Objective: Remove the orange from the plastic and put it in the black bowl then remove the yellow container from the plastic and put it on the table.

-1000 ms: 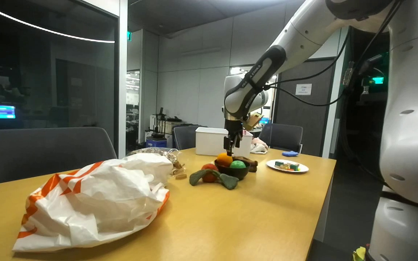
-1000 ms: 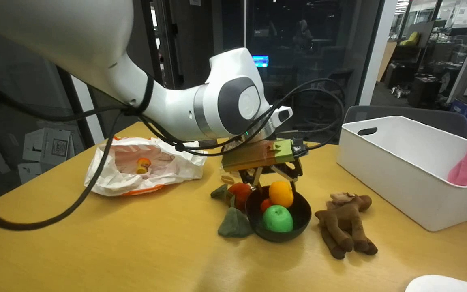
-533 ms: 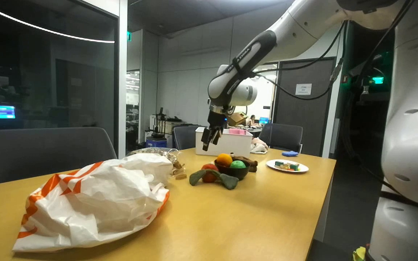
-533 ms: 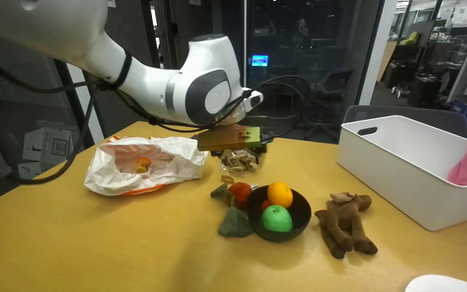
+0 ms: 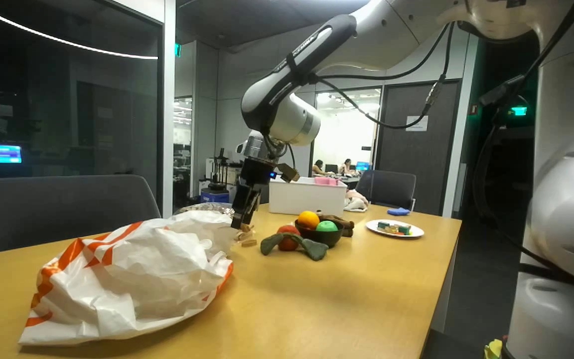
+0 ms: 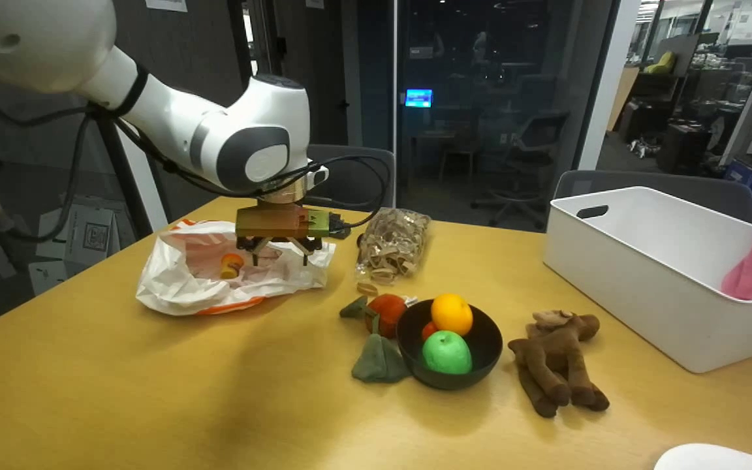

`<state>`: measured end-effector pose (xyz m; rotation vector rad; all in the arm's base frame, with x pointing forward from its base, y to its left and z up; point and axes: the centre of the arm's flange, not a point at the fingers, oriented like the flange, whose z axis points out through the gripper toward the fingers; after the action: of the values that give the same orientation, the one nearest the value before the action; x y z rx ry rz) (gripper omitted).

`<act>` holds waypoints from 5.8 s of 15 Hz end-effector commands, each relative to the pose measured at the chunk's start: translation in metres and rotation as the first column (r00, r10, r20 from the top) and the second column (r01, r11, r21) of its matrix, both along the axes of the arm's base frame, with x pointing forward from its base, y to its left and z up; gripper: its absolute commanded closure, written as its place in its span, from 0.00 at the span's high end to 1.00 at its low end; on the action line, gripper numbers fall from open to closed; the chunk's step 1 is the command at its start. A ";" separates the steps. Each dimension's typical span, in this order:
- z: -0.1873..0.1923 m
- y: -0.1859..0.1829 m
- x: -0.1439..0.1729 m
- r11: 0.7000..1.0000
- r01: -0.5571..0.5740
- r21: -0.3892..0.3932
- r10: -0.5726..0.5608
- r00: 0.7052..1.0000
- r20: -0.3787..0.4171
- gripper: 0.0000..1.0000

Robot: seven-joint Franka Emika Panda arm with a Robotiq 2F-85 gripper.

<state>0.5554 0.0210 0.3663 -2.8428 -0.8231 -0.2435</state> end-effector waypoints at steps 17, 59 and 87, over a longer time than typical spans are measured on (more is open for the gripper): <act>-0.032 0.115 0.013 0.595 -0.804 -0.004 0.803 0.594 -0.034 1.00; -0.103 0.199 0.025 0.204 -0.977 -0.060 0.979 0.203 0.026 1.00; -0.058 0.286 0.009 0.389 -0.921 0.023 0.893 0.370 -0.256 0.66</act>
<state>0.5500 0.3014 0.3106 -1.9540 -2.3581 0.4229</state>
